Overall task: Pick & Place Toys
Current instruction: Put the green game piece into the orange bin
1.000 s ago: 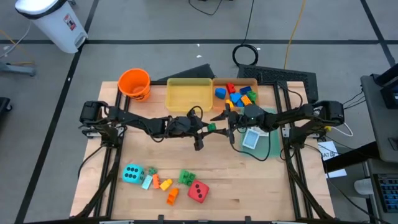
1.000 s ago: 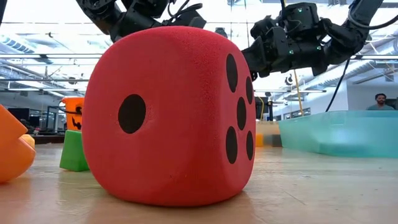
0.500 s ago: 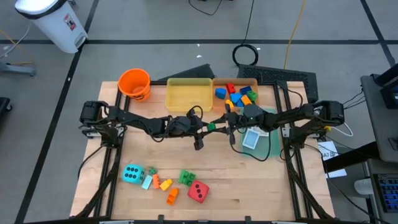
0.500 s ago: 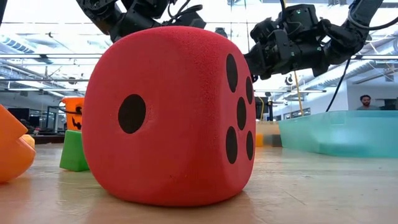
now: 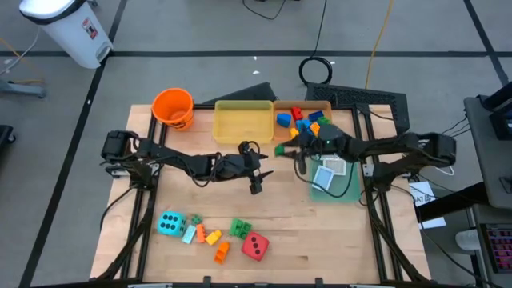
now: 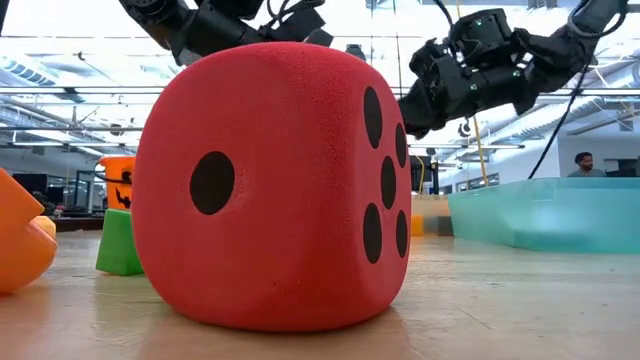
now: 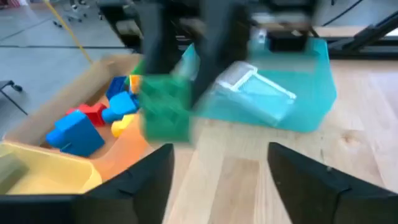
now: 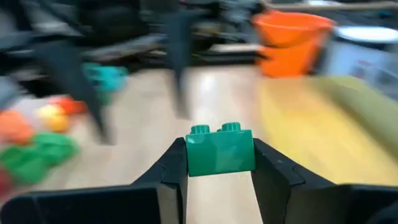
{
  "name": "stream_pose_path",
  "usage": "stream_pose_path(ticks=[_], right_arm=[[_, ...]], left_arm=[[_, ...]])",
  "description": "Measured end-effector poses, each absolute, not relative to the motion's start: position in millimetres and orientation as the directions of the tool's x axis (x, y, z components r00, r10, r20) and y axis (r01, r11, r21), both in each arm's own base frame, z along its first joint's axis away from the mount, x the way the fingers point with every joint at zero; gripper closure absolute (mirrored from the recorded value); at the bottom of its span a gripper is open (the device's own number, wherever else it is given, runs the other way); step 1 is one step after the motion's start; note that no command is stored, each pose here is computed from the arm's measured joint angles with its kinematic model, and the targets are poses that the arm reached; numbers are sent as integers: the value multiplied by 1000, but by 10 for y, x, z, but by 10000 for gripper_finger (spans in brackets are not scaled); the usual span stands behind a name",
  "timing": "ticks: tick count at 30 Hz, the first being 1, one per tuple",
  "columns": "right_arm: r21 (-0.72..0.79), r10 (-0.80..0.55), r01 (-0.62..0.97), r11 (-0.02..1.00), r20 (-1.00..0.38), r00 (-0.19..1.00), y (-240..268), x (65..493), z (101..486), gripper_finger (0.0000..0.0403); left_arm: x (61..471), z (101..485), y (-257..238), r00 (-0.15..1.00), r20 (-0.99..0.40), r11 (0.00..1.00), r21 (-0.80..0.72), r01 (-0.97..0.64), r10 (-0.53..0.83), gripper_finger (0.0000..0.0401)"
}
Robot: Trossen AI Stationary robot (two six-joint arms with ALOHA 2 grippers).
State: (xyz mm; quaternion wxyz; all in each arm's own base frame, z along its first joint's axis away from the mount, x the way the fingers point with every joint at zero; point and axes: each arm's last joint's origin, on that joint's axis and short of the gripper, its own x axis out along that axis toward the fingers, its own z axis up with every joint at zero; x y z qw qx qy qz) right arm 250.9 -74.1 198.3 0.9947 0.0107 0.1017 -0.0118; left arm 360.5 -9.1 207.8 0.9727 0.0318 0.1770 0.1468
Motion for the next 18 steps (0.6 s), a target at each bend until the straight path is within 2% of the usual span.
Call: stream_pose_path(ticks=[5, 8, 18], right_arm=[[-23, -277, 286, 958, -332, 902, -931, 2296, 1997, 307], [-27, -372, 392, 920, -382, 846, -1036, 2229, 1951, 307], [-20, -407, 436, 900, -397, 823, -1248, 2383, 1632, 306]], left_arm=[[3595, 2056, -84, 883, -356, 952, 106, -288, 307, 88], [3596, 2052, -90, 887, -362, 957, 100, -271, 289, 72], [3599, 2060, -87, 890, -354, 957, 68, -283, 289, 74]])
